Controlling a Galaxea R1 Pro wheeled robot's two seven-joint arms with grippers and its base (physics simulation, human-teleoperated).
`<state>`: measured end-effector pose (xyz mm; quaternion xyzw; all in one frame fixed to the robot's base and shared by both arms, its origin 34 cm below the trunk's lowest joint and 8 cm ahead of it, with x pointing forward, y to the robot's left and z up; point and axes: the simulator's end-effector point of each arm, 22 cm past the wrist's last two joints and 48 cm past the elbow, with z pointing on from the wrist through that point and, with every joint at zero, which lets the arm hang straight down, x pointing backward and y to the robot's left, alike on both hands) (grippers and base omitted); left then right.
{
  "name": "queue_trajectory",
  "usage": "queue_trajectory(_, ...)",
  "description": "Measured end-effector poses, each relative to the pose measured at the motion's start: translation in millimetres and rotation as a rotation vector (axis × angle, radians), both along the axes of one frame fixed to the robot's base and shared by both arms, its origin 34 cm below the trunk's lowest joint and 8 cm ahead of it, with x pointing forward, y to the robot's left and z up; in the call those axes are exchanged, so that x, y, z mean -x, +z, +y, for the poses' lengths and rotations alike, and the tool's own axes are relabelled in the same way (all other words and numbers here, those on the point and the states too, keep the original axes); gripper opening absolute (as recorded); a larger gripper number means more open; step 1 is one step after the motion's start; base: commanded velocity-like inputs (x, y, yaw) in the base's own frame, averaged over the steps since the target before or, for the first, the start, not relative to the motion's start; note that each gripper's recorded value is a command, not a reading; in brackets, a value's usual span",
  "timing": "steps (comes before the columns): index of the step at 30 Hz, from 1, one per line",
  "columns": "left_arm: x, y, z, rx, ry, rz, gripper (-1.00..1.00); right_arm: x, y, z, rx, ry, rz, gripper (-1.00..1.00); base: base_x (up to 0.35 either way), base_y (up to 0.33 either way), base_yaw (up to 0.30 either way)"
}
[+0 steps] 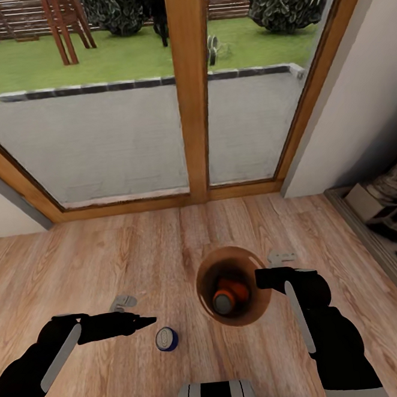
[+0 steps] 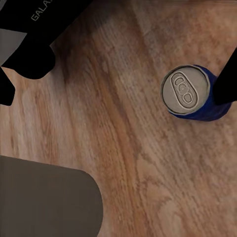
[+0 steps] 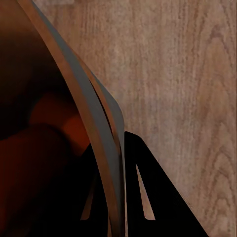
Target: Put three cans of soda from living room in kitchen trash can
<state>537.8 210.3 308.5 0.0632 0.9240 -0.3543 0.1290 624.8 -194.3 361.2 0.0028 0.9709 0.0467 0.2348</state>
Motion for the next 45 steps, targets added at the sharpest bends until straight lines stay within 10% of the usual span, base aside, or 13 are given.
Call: queue_trajectory(45, 7, -14, -2, 0.003, 0.0, 0.031, 1.0, 6, -19, -12, 0.01, -0.027, 0.037, -1.0, 0.0, 0.0, -0.015)
